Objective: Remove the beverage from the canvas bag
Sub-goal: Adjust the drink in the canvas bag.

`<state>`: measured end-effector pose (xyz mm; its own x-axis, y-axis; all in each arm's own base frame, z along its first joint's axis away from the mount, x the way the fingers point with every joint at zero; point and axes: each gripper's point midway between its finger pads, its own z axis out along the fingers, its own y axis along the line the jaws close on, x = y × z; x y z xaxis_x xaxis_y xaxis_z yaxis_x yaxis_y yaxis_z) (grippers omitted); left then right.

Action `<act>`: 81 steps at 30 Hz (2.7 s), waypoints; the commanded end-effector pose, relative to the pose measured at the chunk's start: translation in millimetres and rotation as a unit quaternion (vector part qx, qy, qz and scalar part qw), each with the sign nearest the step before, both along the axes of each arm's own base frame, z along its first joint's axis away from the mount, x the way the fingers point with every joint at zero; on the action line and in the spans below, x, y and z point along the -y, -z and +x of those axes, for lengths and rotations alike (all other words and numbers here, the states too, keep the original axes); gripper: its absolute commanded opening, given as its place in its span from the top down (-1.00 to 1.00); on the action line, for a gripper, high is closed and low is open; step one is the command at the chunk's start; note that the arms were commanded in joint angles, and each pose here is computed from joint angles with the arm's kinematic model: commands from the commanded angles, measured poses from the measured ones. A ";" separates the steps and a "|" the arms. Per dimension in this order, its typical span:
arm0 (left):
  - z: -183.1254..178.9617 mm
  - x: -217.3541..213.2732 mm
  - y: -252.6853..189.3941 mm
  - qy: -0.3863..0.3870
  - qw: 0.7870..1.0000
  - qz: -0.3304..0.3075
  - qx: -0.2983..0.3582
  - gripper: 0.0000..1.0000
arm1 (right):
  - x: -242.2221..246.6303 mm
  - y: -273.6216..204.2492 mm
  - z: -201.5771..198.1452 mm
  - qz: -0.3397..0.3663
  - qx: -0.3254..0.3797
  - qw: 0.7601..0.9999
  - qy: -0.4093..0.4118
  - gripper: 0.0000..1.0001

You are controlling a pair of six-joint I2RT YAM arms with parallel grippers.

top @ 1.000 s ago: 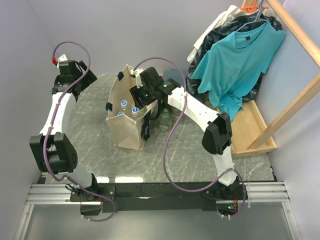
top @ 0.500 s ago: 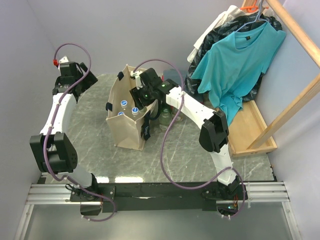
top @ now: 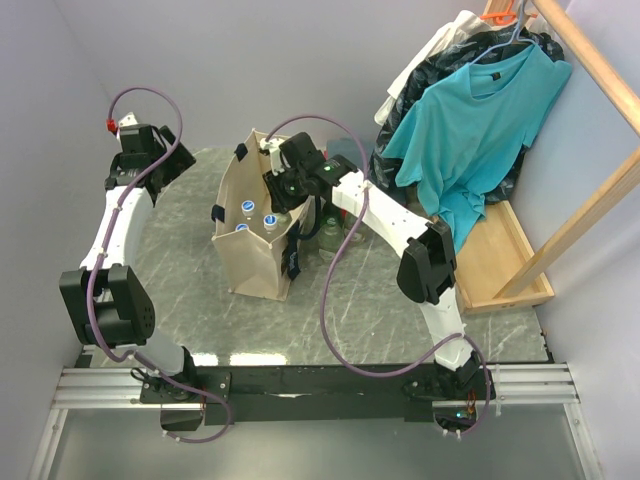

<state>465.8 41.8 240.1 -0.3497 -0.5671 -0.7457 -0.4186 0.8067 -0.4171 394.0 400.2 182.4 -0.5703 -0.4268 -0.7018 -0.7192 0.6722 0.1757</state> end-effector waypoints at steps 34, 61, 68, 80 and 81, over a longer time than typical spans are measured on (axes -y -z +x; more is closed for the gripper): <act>-6.4 2.6 -23.5 0.011 0.999 0.006 0.036 -0.93 | -10.2 -103.0 37.1 0.086 0.154 0.984 0.022 1.00; -6.1 1.8 -22.5 0.009 0.999 0.006 0.035 -0.93 | -13.5 -151.9 43.4 0.141 0.212 0.967 0.030 1.00; -4.9 4.2 -21.1 0.014 0.999 0.001 0.035 -0.93 | -11.6 -163.5 43.7 0.149 0.228 0.962 0.035 1.00; -6.5 4.3 -21.0 0.014 0.999 0.002 0.035 -0.93 | -15.4 -155.7 46.9 0.143 0.221 0.964 0.030 1.00; -6.8 3.5 -21.7 0.013 0.999 0.002 0.036 -0.93 | -16.8 -150.3 45.4 0.138 0.213 0.967 0.026 1.00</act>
<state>461.3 39.2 238.9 -0.3505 -0.5676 -0.7450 -0.4081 0.8085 -0.4240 432.3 411.8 219.4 -0.4283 -0.3332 -0.8400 -0.7085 0.7008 0.0833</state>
